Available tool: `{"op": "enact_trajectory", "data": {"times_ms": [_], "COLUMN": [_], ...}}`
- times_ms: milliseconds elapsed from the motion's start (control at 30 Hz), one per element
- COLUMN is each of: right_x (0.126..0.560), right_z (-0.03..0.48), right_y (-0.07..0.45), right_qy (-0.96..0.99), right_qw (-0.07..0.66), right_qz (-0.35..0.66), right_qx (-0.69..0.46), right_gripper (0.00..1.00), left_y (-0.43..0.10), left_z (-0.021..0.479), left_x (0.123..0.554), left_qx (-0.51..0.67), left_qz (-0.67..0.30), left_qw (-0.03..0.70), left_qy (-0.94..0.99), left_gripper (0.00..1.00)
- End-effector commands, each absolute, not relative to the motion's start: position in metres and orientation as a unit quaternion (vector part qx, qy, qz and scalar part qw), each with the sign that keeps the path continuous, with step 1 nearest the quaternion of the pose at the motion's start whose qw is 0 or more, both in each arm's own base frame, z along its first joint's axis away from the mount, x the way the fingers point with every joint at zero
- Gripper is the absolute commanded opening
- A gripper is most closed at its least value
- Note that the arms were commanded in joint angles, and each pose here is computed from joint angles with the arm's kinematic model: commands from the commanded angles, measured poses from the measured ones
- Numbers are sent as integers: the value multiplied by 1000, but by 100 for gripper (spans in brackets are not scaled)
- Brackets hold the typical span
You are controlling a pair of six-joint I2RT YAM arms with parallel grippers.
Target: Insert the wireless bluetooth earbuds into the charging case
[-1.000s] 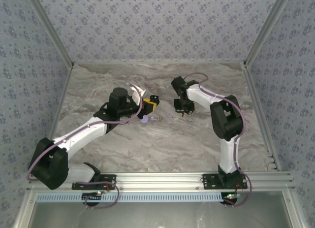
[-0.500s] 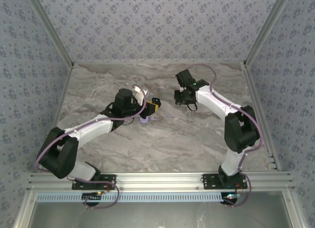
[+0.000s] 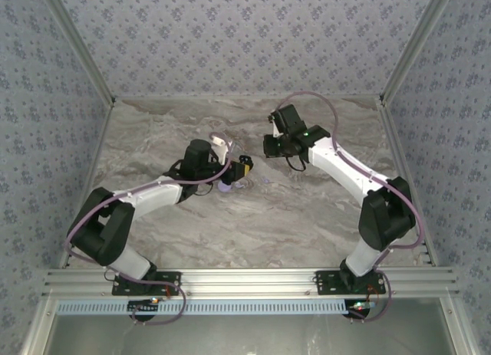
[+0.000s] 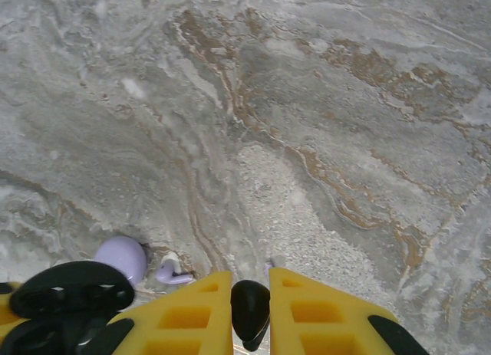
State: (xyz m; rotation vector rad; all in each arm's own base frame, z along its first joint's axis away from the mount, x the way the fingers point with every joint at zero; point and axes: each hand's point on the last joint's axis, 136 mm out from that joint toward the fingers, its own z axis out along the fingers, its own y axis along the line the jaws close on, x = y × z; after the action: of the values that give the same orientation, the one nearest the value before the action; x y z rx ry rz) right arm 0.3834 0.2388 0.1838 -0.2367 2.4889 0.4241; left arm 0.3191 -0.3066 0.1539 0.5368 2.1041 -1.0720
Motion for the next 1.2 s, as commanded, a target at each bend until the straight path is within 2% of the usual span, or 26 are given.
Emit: {"op": "enact_trajectory", "data": {"times_ms": [0,700,1167], "right_x": [379,361,357], "right_z": [219,256,256], "right_y": [254,288,288], "right_qy": [916,883,882], "right_qw": [332,358,358], "right_qz": [193,256,255], "right_qx": [-118,-163,-171], "right_gripper": [17,18,17], "left_y": [-319,-333,-332], "left_z": [174,204,217], "left_x": [322,314,318], "left_qx": [215,234,222], "left_qz": [-444,-513,-518], "left_qw": [367,384,398], "left_qy": [788,731,724], "left_gripper": [17,17,17]}}
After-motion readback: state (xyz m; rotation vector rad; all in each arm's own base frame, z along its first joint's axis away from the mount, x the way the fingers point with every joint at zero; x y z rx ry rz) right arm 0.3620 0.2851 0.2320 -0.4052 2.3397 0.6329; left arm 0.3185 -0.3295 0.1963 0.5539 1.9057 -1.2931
